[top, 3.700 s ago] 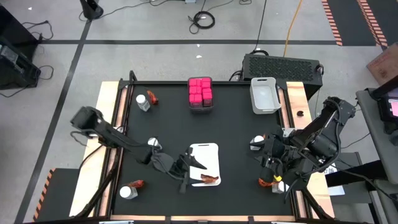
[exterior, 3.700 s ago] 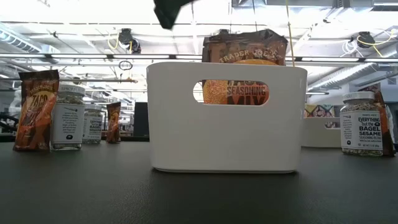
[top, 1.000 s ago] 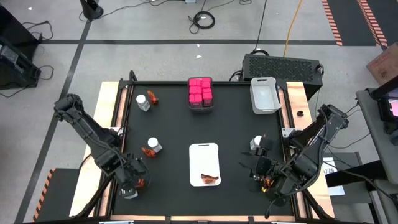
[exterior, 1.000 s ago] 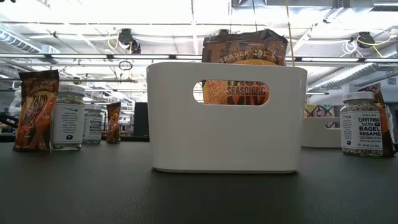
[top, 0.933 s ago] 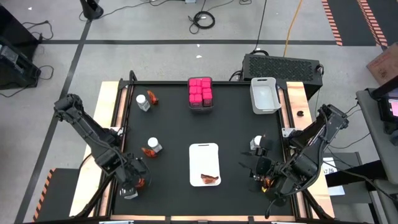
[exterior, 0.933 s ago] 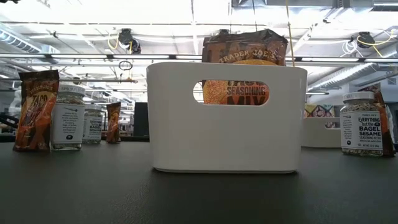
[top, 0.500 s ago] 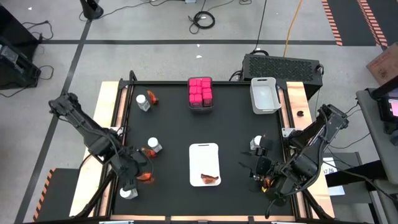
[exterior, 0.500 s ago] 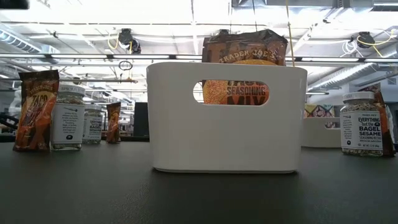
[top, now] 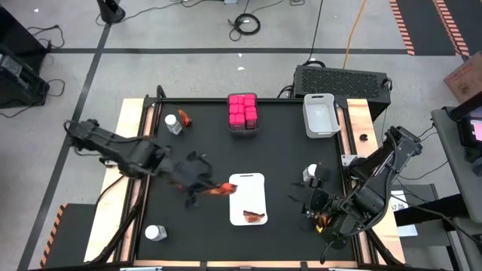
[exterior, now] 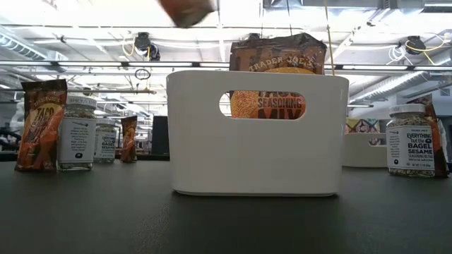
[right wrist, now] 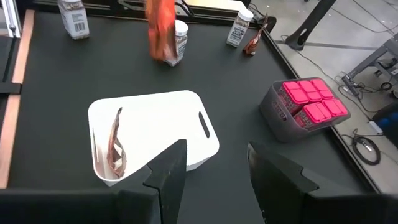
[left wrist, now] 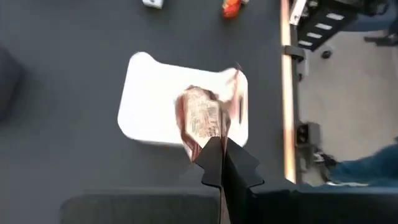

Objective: Sort spices by type
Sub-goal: Put the orange seasoning pack into the white bin

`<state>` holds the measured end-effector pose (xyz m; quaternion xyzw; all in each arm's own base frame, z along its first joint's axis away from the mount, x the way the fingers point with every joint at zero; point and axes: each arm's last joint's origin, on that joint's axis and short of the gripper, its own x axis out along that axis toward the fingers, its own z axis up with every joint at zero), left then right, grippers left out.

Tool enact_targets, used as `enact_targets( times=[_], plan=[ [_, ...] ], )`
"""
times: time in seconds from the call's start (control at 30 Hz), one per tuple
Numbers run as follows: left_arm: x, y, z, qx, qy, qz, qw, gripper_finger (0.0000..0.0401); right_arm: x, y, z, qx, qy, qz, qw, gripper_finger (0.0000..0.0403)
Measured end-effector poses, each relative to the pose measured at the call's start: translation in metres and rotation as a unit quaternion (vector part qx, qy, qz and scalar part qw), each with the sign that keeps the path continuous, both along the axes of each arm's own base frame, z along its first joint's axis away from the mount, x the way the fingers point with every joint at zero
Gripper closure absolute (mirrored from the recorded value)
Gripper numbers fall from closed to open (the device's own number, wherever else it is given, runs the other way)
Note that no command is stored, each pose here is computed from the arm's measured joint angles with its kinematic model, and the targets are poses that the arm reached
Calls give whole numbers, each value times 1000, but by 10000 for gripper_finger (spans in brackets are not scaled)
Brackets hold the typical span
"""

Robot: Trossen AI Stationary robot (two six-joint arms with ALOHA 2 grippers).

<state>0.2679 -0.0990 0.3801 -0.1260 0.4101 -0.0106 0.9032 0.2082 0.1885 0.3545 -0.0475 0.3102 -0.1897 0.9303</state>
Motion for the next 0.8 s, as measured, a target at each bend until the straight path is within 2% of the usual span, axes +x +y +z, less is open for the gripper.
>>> enact_targets(
  times=[0.2,0.37,0.47,0.8],
  plan=[
    [62,8,-17,8,34,-46,998,401,1,1,1,19,-12,-8,1000,239],
    [98,13,-42,14,65,-74,995,401,1,2,0,34,-17,-16,999,239],
    [112,13,-58,-3,88,-86,992,401,0,3,0,41,-18,-19,999,239],
    [138,2,-105,11,144,-109,983,401,-1,3,0,47,-20,-23,998,239]
  ],
)
